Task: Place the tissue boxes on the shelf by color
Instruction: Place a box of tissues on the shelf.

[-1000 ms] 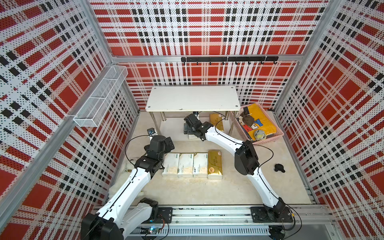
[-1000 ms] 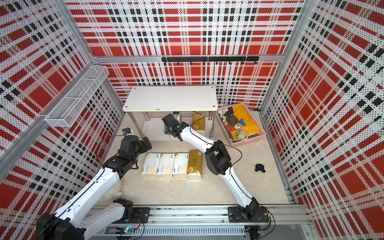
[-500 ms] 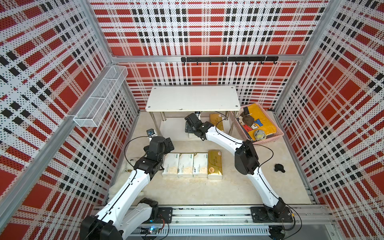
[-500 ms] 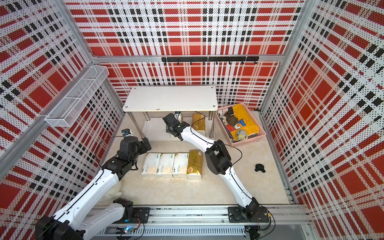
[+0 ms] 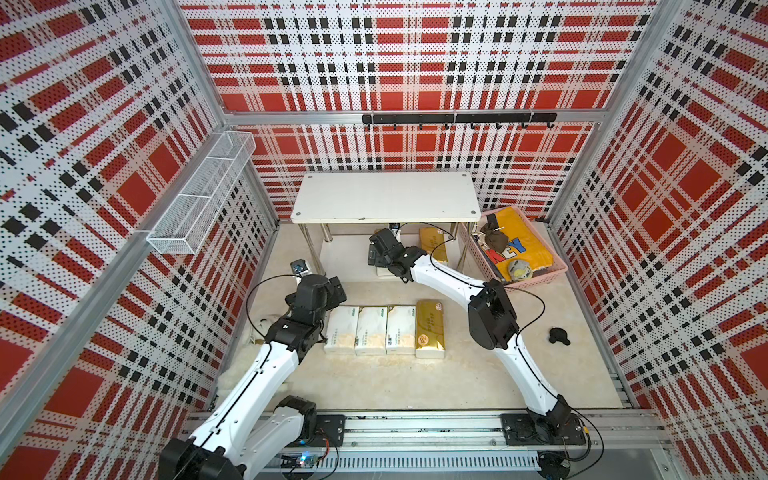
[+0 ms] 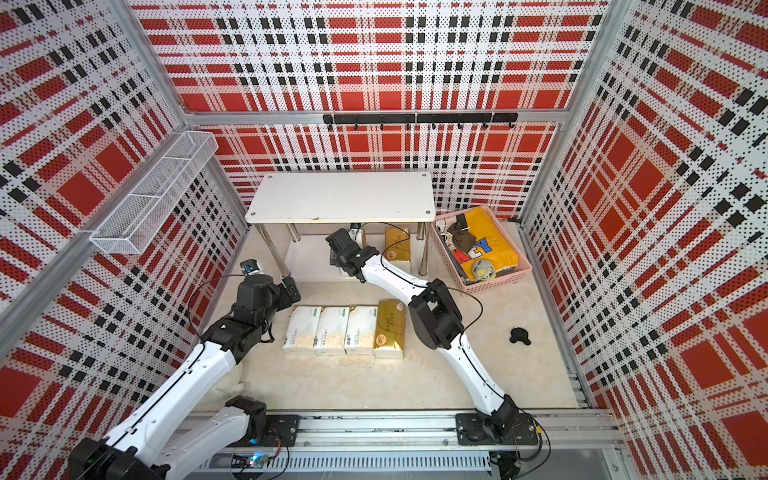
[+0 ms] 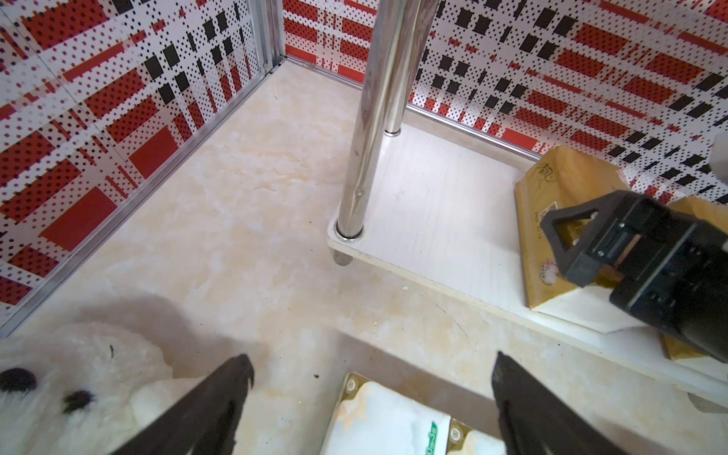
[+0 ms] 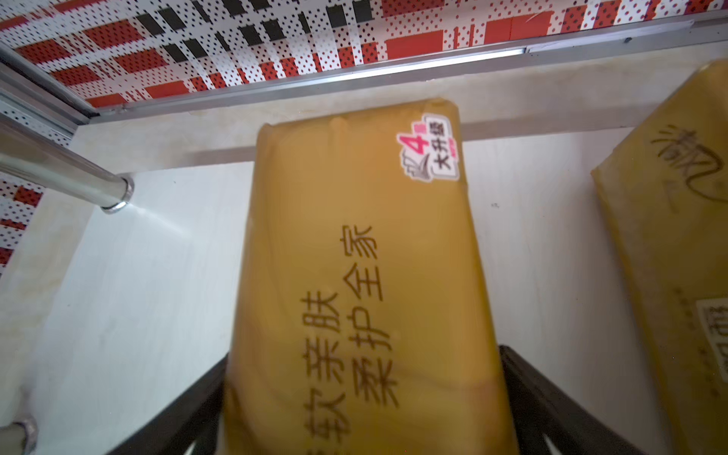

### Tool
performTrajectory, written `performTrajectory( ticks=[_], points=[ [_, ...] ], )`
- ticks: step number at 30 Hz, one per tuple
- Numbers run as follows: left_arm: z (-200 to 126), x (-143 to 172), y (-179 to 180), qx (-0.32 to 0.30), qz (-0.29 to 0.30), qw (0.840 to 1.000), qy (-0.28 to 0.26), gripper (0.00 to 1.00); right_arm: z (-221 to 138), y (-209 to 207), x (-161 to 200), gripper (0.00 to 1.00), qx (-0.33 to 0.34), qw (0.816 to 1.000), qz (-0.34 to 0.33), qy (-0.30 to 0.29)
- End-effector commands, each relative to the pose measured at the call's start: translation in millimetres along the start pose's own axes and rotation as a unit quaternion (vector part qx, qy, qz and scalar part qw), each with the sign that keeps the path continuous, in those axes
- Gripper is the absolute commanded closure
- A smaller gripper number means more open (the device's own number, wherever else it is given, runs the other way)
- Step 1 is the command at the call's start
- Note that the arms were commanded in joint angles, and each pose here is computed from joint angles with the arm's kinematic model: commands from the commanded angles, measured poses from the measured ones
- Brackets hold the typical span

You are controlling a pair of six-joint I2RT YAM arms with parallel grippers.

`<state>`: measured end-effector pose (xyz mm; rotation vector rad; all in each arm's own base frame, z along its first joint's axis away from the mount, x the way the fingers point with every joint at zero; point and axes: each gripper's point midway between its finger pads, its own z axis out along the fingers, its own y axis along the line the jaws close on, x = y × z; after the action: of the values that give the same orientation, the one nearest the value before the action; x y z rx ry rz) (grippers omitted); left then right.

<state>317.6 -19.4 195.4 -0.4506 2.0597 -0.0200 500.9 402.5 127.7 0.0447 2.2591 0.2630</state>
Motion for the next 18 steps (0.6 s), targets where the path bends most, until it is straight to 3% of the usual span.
performTrajectory(
  ticks=[1, 18],
  points=[
    [-2, -2, 1, 0.001, 0.006, 1.000, 0.000, 0.01, -31, 6, -41, 0.00, -0.022, 0.999, 0.010, -0.040],
    [-3, -8, -1, 0.003, 0.006, 1.000, -0.003, 0.01, -52, 10, -53, 0.00, -0.035, 0.997, 0.026, -0.062]
  ],
)
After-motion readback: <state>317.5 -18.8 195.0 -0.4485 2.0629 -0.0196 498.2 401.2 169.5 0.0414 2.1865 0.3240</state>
